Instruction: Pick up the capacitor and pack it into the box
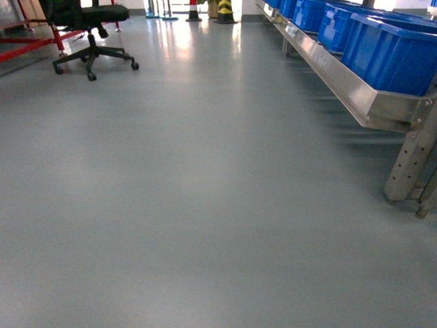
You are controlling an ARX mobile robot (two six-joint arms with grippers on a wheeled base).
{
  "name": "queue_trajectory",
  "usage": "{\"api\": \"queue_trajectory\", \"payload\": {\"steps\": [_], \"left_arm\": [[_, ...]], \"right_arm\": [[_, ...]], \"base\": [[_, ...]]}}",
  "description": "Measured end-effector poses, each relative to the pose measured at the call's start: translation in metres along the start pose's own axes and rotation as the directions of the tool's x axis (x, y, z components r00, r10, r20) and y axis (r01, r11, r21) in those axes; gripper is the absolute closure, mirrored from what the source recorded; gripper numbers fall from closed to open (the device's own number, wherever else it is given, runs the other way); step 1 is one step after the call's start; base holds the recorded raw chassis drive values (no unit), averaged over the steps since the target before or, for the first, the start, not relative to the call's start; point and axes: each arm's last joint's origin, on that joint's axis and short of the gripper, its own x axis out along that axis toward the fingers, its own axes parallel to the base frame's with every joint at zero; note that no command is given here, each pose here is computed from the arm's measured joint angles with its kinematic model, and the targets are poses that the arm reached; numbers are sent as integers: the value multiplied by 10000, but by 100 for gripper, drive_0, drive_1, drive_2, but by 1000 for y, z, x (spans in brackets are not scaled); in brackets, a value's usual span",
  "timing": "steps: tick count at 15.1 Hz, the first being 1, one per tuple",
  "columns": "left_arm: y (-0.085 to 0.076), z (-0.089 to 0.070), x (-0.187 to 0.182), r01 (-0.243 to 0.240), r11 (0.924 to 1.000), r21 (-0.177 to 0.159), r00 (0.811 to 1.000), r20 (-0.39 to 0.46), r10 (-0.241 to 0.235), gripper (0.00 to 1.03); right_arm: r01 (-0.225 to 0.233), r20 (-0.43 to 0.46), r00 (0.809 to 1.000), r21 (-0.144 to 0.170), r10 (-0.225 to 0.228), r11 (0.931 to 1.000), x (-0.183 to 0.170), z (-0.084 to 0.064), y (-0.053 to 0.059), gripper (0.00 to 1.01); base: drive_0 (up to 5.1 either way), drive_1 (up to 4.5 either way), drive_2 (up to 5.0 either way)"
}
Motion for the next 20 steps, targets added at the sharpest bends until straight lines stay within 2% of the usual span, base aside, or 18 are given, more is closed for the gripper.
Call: {"api": "queue_trajectory", "payload": {"steps": [20], "left_arm": [[0, 0, 0, -4, 10000, -4, 10000, 11, 4, 59]], "right_arm": [[0, 72, 10000, 0, 0, 10000, 0, 1, 0, 3]], "base": [[-500, 245, 245]]}}
